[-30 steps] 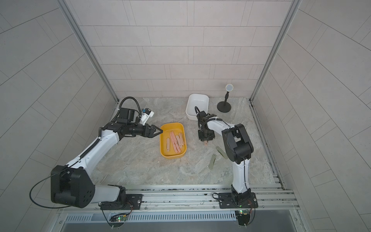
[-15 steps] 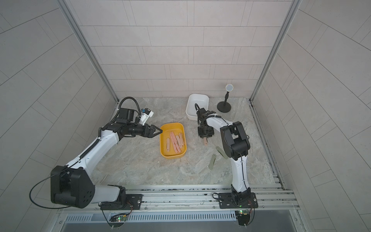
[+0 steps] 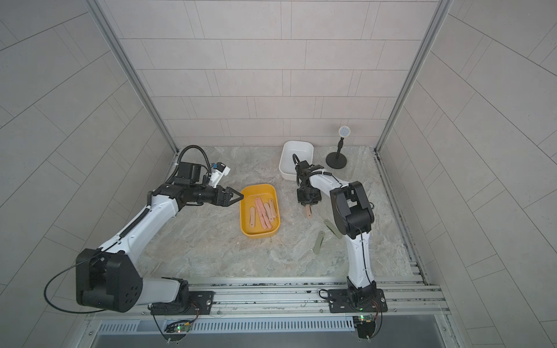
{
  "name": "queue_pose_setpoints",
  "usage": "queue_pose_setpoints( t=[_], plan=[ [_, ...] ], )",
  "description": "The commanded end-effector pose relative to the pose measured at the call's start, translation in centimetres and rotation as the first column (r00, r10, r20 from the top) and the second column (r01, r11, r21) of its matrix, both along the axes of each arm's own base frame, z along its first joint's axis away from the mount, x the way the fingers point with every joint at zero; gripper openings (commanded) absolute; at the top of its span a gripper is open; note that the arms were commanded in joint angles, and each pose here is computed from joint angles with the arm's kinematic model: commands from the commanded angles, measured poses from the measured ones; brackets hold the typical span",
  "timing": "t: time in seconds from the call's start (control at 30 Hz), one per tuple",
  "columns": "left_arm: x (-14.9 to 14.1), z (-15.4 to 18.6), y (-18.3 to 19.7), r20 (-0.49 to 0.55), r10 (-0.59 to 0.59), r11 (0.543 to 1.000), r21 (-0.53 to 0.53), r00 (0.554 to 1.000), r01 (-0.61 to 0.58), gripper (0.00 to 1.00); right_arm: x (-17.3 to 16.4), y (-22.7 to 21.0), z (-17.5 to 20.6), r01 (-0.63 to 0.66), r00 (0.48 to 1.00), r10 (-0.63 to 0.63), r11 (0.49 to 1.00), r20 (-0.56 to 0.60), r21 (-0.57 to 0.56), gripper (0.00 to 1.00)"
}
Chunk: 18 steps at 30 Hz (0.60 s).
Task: Place the fruit knives into the storage box by color
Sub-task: Pick up the fruit knife from the center of the board.
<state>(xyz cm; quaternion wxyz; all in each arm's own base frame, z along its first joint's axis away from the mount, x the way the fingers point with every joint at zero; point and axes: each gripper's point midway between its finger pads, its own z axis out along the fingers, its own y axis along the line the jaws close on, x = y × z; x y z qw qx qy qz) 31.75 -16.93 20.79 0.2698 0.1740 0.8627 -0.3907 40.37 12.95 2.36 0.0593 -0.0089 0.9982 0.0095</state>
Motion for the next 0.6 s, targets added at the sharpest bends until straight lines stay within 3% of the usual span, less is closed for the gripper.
queue_pose_setpoints(
  t=[0.0,0.2,0.57],
  plan=[
    [-0.2,0.7,0.1,0.030,-0.003,1.000,-0.011,1.000,0.003,0.88,-0.6,-0.7,-1.7,-0.008,0.999,0.007,0.999,-0.048,-0.036,0.28],
    [-0.1,0.7,0.1,0.028,-0.001,1.000,-0.013,1.000,0.001,0.88,-0.7,-0.6,-0.7,-0.012,0.999,0.011,1.000,-0.035,-0.028,0.21],
    [0.4,1.6,1.2,0.033,0.032,0.999,-0.024,0.999,-0.031,0.88,-1.1,0.8,3.5,-0.040,0.999,0.041,0.999,0.030,-0.010,0.21]
  ],
)
